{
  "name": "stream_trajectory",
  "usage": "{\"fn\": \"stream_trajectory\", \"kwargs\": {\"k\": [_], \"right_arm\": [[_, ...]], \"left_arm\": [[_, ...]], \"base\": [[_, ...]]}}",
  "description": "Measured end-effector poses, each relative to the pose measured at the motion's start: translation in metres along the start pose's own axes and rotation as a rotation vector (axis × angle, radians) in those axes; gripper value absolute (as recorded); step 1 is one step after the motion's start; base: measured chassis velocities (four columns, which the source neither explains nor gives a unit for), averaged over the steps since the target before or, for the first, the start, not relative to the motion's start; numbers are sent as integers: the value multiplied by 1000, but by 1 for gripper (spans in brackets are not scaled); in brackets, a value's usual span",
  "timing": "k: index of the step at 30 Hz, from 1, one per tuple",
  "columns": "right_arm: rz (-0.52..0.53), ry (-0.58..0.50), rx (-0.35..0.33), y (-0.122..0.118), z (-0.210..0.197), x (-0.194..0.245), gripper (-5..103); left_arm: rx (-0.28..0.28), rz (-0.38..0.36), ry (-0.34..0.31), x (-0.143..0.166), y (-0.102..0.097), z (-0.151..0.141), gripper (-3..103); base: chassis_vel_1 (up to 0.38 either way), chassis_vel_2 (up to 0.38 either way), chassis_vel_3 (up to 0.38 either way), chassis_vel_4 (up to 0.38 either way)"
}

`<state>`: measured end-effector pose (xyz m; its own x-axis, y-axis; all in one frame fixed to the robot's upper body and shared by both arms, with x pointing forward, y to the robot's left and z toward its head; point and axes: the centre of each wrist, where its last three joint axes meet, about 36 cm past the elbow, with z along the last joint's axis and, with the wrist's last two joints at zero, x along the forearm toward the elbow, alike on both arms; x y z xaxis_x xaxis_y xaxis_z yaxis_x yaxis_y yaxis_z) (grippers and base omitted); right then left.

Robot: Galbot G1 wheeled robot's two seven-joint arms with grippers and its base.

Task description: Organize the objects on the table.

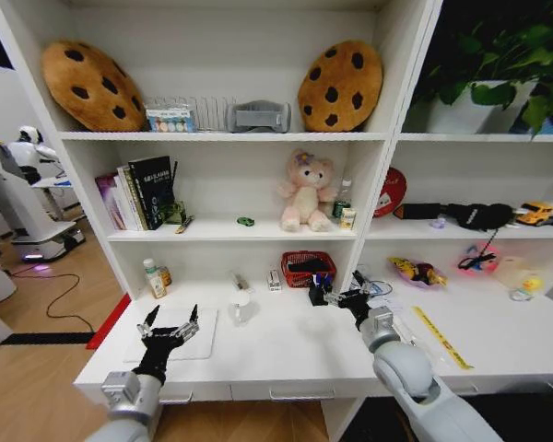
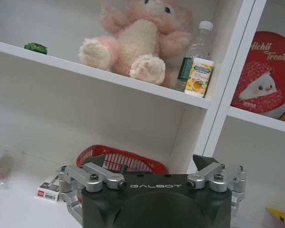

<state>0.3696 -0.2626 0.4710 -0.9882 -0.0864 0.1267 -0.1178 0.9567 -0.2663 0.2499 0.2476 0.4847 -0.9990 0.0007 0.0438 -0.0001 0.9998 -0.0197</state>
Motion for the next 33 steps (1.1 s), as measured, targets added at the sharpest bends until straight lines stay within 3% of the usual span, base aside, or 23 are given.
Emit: {"fn": "stream_trajectory", "kwargs": {"k": [9,22,27,33], "right_arm": [[10,-6,29,1,2,0,100],[14,-13,38,-1,2,-3,100],[62,-52,0,0,7,-6,100],[65,-17,-30,4,9,4,100]], "left_arm": [[0,0,0,0,0,0,100],[-1,0,0,0,0,0,100],[-1,-2,0,0,0,0,100],[-1,-1,0,0,0,0,100]], "base": [[74,56,-63,-55],[191,205,-203,-192],[190,168,-155,-165],[2,-4,5,-9]]}}
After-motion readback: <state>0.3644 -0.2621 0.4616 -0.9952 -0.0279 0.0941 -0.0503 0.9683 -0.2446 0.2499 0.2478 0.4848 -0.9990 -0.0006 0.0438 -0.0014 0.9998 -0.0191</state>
